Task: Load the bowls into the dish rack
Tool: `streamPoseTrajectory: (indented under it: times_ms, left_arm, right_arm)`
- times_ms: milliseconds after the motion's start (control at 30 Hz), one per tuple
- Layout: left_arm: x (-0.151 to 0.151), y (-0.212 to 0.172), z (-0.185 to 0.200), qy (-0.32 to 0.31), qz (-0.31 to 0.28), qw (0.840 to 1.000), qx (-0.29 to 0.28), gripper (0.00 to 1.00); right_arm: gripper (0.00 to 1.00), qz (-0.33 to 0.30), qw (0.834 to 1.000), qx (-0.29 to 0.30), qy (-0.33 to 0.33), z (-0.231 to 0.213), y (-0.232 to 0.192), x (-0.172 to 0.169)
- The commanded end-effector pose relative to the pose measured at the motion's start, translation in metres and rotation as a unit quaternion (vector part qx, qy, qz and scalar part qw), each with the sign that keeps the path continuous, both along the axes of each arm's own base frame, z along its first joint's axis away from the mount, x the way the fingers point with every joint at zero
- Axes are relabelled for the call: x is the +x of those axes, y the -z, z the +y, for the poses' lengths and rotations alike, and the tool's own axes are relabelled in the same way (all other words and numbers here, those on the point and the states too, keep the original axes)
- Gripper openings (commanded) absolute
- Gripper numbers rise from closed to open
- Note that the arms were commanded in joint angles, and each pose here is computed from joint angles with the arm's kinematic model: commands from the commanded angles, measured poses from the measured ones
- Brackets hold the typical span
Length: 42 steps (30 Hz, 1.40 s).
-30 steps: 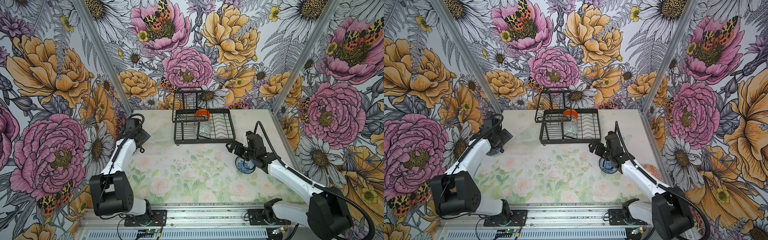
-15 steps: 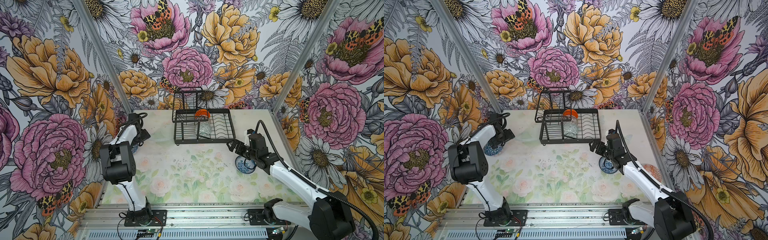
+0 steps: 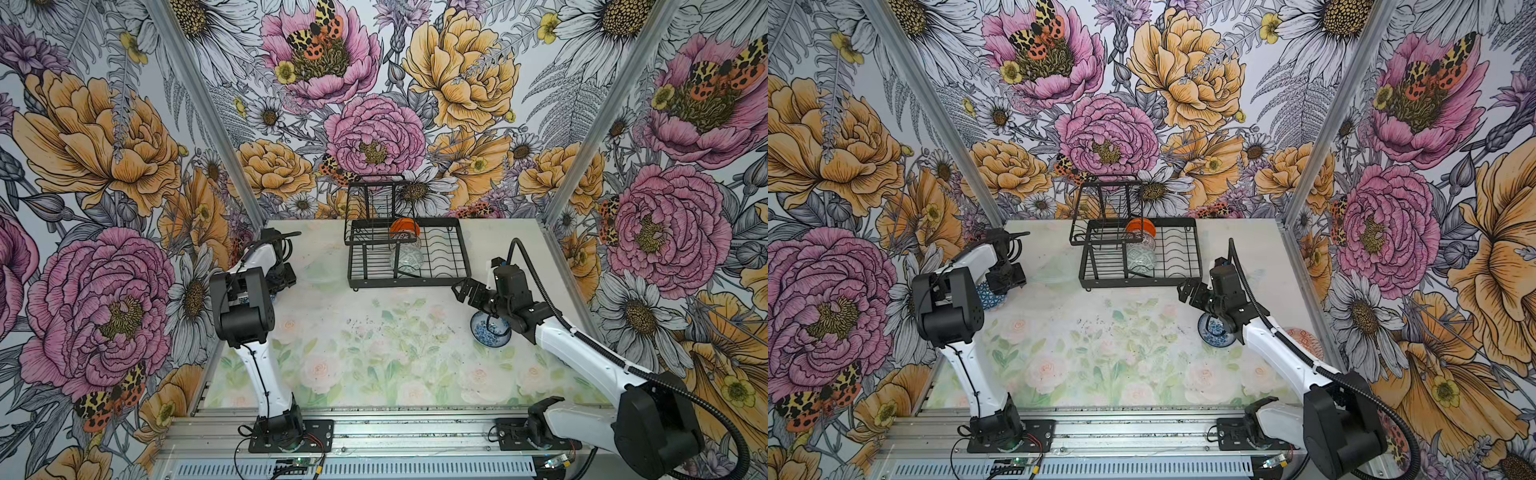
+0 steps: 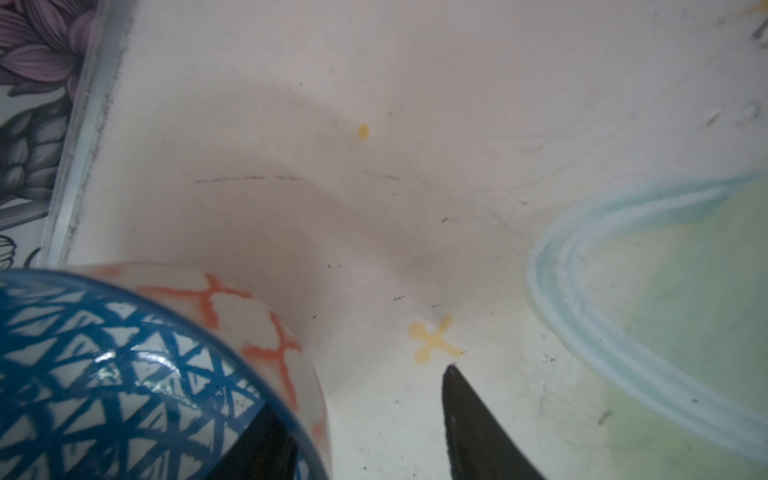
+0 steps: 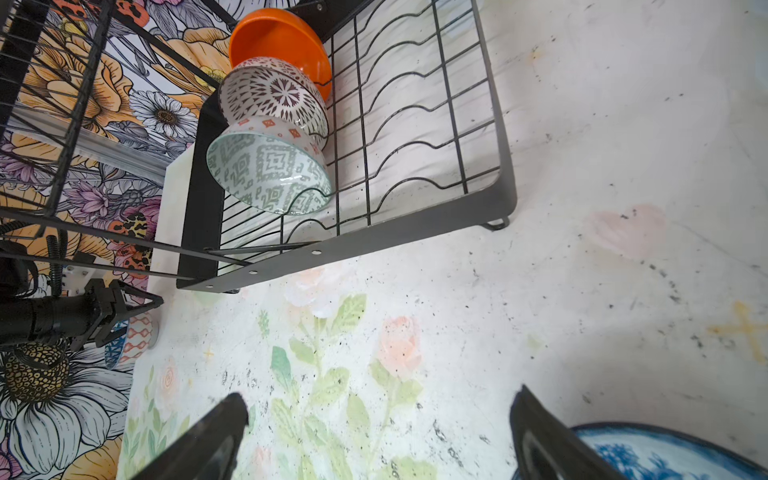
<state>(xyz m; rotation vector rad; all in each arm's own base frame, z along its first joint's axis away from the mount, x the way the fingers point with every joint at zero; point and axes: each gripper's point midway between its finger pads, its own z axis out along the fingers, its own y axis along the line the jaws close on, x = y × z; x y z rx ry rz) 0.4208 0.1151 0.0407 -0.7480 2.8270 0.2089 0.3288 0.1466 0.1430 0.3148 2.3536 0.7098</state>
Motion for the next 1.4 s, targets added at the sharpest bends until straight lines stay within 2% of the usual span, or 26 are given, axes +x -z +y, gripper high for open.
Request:
streamPoseTrajectory:
  times_ms: [0,100,267,400,633,800,933,1133,1367]
  left_arm:
    - [-0.010,0.004,-0.002,0.012,0.019,1.000,-0.007,0.44]
    - [-0.014,0.001,-0.004,0.015,0.019,1.000,-0.007,0.33]
    - [-0.020,-0.007,-0.010,0.022,0.014,1.000,-0.006,0.09]
    - [-0.029,-0.010,-0.017,0.033,0.017,0.999,-0.003,0.01]
    - [-0.040,-0.020,-0.037,0.056,0.011,0.998,-0.003,0.00]
    - [-0.038,-0.049,-0.065,0.080,-0.028,0.996,0.000,0.00]
    - [-0.041,-0.063,-0.101,0.108,-0.048,0.993,0.000,0.00]
    - [-0.059,-0.078,-0.176,0.167,-0.060,0.984,-0.007,0.00]
    - [-0.100,-0.075,-0.227,0.166,-0.059,0.984,-0.019,0.00]
  right_arm:
    - [0.99,-0.016,1.000,-0.006,0.011,-0.003,-0.012,0.012]
    - [0.99,-0.017,1.000,-0.009,0.014,-0.003,-0.012,0.016]
    - [0.99,-0.012,1.000,-0.012,0.011,0.000,-0.011,0.023]
    - [0.99,-0.008,1.000,-0.011,0.005,0.004,-0.009,0.027]
    - [0.99,-0.008,1.000,-0.010,0.016,-0.001,-0.008,0.022]
    - [1.00,0.001,1.000,-0.007,0.013,0.000,-0.003,0.018]
    - [0.99,0.003,1.000,-0.003,0.007,0.002,-0.002,0.015]
    - [0.99,0.008,1.000,0.002,0.003,0.001,0.001,0.010]
    - [0.99,0.005,1.000,0.004,0.013,-0.009,0.002,0.001]
